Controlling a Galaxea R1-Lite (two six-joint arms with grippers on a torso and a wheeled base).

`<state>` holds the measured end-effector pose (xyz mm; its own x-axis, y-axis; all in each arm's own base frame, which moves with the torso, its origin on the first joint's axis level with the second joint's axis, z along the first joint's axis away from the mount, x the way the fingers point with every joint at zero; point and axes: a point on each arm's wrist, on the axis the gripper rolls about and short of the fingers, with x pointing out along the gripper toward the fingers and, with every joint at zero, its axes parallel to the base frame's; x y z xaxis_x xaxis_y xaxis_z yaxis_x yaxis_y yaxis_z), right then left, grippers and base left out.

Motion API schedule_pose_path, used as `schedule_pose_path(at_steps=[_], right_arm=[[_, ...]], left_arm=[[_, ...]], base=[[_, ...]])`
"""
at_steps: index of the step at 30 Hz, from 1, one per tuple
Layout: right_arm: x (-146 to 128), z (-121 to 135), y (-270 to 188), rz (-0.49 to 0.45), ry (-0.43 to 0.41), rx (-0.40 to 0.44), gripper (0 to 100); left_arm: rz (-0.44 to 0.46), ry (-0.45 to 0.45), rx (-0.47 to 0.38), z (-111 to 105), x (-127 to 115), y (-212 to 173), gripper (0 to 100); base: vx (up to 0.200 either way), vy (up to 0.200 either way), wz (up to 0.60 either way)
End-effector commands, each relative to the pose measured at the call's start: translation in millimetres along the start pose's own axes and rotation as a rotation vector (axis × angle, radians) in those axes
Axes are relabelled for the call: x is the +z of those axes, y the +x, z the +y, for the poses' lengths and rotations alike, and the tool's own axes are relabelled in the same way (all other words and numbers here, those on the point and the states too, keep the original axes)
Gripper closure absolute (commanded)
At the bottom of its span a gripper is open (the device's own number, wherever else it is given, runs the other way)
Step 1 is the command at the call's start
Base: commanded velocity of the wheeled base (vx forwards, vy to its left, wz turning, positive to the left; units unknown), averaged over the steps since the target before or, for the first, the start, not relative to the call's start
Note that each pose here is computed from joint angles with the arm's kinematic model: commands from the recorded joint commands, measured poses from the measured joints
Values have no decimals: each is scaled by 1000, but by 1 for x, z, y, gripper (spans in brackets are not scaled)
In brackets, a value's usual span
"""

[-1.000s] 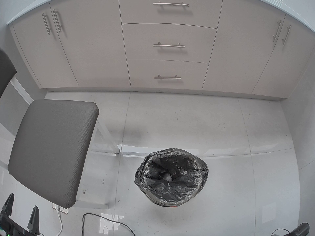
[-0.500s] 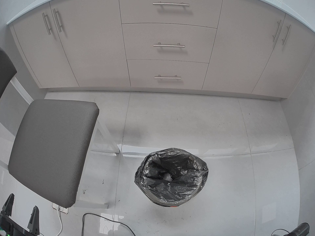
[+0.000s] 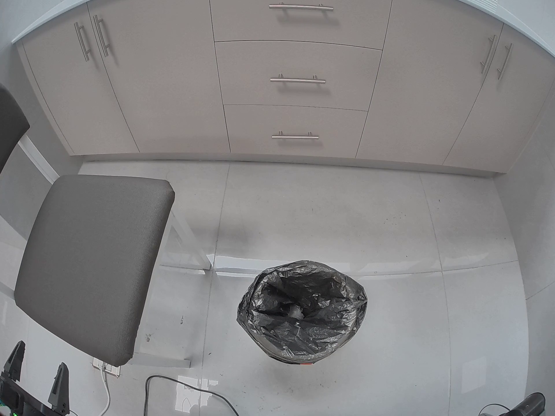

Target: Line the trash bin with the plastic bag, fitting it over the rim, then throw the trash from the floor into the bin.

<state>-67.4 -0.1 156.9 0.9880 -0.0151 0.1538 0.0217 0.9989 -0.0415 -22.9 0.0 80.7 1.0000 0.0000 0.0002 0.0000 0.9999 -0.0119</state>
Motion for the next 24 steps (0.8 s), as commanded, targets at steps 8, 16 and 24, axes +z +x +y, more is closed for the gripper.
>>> schedule_pose_path(at_steps=[8, 16, 24], right_arm=[[-87, 4, 32, 151, 44, 4, 100], [-87, 4, 32, 151, 51, 4, 100], [-87, 4, 32, 150, 51, 4, 100]], left_arm=[[5, 0, 0, 0, -5, 0, 0], [5, 0, 0, 0, -5, 0, 0], [5, 0, 0, 0, -5, 0, 0]], base=[[0, 0, 0], [0, 0, 0], [0, 0, 0]])
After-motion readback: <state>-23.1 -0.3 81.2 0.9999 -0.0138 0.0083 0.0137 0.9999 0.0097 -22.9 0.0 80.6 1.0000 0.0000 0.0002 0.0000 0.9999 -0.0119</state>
